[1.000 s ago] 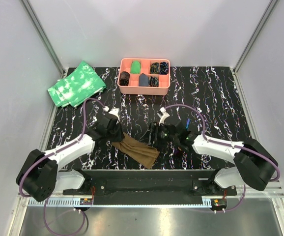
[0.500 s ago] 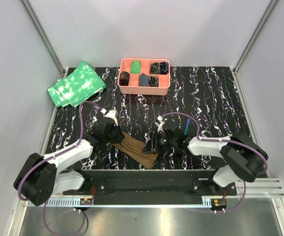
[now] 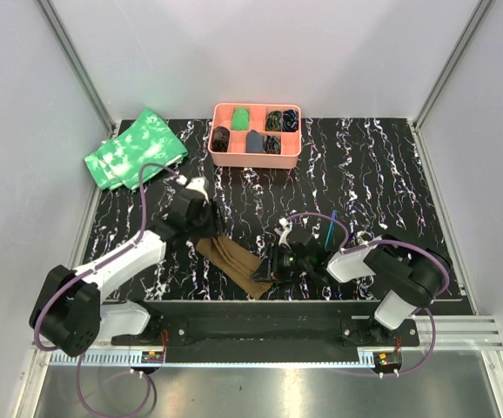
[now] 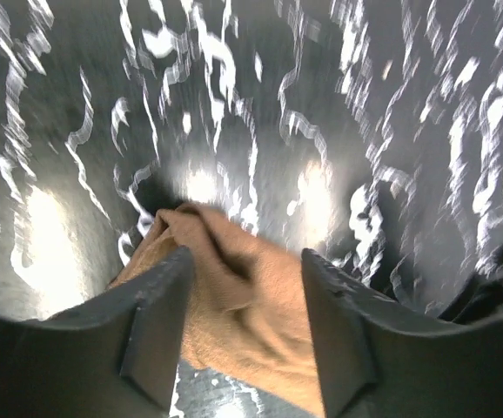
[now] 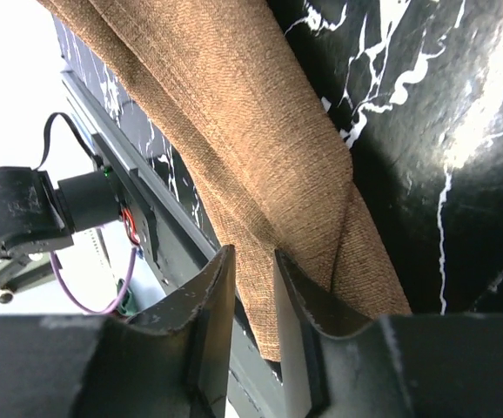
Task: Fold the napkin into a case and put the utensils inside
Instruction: Smooth out the smaller rectangle-folded napkin at the center of the board, then move the smaller rectangle folded napkin to the center of the board.
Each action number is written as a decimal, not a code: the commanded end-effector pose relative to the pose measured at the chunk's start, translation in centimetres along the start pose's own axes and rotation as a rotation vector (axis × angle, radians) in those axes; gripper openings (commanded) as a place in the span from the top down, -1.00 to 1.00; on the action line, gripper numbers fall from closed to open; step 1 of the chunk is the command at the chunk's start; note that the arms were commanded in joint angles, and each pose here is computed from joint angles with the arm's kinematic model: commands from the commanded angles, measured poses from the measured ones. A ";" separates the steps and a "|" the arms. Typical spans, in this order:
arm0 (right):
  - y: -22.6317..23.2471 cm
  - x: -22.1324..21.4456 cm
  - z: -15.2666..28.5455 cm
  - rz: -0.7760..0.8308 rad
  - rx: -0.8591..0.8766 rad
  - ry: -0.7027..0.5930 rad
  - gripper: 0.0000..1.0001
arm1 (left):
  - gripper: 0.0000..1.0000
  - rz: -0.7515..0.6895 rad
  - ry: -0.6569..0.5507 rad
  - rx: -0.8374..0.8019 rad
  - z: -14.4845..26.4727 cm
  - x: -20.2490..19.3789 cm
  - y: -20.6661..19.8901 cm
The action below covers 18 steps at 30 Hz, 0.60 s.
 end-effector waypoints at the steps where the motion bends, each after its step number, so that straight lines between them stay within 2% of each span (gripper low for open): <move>1: 0.0 0.8 -0.8 -0.019 0.002 -0.056 0.35 | -0.21 0.061 -0.091 0.099 2.3 3.2 -0.2; 4: -0.1 0.9 -0.8 -0.045 0.008 -0.081 0.39 | -0.25 0.107 -0.139 0.092 4.5 3.0 0.4; 6: -0.3 0.6 -0.6 -0.069 0.008 -0.111 0.42 | -0.09 0.163 -0.131 0.064 5.5 1.5 1.1; 8: -0.8 0.1 -0.2 -0.102 -0.008 -0.131 0.41 | 0.25 0.205 -0.085 0.046 5.1 -0.8 1.9; 12: -0.7 -0.1 0.0 -0.120 -0.015 -0.194 0.41 | 0.55 0.248 0.026 -0.002 3.4 -4.7 2.3; 16: -0.3 -0.1 0.3 -0.129 -0.018 -0.249 0.42 | 0.66 0.226 0.033 -0.014 1.7 -5.4 1.7; 18: -0.6 -0.2 0.6 -0.123 -0.045 -0.262 0.42 | 0.68 0.216 0.076 0.022 0.6 -6.2 2.1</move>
Point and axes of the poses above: each gripper's point midway between its finger pads, its own z axis back along the fingers, its own y axis along the line the jaws close on, x = y × z, the point moved 3 cm from there along z, back along the fingers, and after that the axes turned 10 degrees about z, right-handed, at the moved point
